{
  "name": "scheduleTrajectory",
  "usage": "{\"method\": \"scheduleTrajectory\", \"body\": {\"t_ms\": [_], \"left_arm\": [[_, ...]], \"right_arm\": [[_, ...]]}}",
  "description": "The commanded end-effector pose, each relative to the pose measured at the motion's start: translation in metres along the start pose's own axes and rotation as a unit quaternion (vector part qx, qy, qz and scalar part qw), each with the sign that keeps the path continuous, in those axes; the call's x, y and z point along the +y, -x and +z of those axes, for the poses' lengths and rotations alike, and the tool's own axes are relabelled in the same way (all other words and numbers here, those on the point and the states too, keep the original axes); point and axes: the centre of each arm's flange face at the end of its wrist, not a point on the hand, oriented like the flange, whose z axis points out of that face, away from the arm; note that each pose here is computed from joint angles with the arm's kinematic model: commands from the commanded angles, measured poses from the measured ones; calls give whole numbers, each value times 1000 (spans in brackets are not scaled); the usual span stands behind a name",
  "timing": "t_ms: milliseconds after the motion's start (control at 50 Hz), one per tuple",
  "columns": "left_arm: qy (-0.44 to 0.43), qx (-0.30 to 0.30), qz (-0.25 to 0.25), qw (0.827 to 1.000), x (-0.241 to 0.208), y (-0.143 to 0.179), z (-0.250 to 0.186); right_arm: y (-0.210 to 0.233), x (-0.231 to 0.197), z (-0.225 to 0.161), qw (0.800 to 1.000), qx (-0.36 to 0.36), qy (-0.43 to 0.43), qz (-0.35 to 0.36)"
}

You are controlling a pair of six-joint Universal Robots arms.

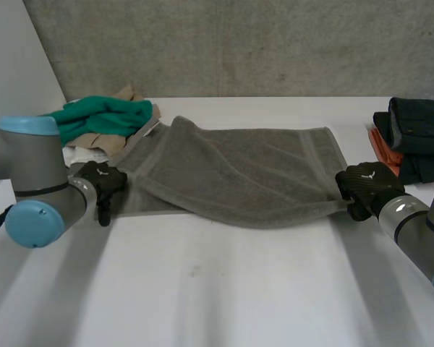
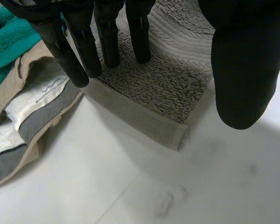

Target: Fold the laundry.

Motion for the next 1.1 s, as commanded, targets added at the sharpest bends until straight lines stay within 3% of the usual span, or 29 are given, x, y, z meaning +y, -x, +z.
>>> {"method": "scheduleTrajectory", "body": {"t_ms": [20, 920, 1000, 1100], "left_arm": [[-15, -5, 15, 1000, -2, -4, 9], [-33, -19, 34, 999, -6, -9, 28], [-36, -35, 30, 998, -17, 4, 15], [-23, -55, 32, 998, -36, 26, -39]], "right_arm": [[6, 2, -1, 1000, -9, 4, -5], [14, 4, -4, 999, -26, 6, -18], [12, 0, -6, 999, -24, 4, -23], [1, -14, -26, 996, -50, 50, -63]]}}
